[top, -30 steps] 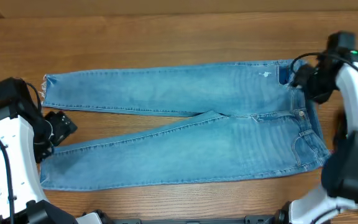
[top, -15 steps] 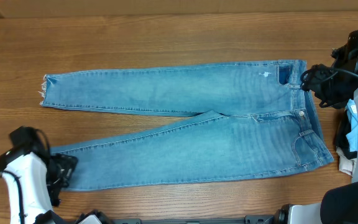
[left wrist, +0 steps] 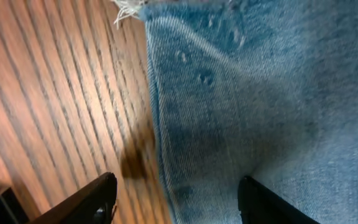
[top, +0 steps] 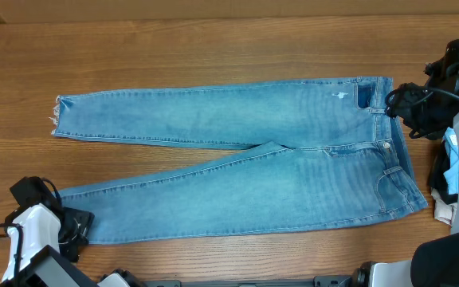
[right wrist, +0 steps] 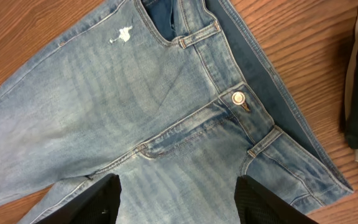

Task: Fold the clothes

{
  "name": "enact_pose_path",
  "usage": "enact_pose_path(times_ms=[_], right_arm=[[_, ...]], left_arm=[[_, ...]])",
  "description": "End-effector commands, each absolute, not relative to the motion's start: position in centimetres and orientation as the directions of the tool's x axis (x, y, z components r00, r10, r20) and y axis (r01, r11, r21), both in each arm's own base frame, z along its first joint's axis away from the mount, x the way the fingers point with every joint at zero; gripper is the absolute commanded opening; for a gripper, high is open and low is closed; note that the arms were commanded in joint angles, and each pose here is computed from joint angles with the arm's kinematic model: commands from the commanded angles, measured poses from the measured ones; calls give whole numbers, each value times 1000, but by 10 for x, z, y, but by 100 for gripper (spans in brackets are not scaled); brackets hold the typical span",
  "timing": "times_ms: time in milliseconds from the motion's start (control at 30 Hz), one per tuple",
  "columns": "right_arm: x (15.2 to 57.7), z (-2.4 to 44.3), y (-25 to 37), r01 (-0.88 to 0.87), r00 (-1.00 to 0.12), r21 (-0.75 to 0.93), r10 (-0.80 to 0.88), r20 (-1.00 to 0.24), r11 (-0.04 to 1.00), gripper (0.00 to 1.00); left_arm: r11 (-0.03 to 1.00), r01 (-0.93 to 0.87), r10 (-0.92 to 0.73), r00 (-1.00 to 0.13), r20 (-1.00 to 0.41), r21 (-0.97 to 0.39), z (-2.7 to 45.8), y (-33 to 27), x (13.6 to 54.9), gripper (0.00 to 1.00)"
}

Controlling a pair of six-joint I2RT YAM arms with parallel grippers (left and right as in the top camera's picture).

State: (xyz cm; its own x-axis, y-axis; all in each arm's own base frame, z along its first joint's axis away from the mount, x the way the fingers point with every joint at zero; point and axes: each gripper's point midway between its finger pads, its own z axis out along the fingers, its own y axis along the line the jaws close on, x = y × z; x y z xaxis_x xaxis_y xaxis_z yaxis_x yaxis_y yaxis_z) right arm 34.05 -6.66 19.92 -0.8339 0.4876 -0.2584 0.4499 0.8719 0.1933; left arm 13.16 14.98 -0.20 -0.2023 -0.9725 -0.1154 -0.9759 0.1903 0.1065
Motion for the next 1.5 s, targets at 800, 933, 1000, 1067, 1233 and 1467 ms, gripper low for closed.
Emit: enact_pose_path(times_ms=[800, 933, 1000, 1067, 1233, 1467], right_arm=[[257, 118, -109, 795, -606, 1, 795, -3, 606, 65], [227, 82, -134, 913, -408, 6, 911, 56, 409, 67], [205, 61, -141, 948, -319, 14, 942, 107, 319, 67], [192, 47, -145, 961, -274, 6, 954, 118, 275, 67], [181, 11, -132, 967, -256, 60, 954, 154, 249, 67], [187, -4, -130, 943, -323, 127, 939, 119, 308, 39]], left_arm=[[322, -939, -938, -300, -173, -123, 62, 178, 207, 7], [334, -936, -935, -314, -162, -113, 61, 176, 204, 9], [334, -936, -936, -315, -158, -111, 61, 175, 203, 9], [334, -936, -936, -315, -157, -110, 60, 175, 203, 10], [332, -938, -938, -317, -142, -102, 60, 172, 200, 10], [332, -938, -938, -317, -141, -102, 60, 172, 200, 10]])
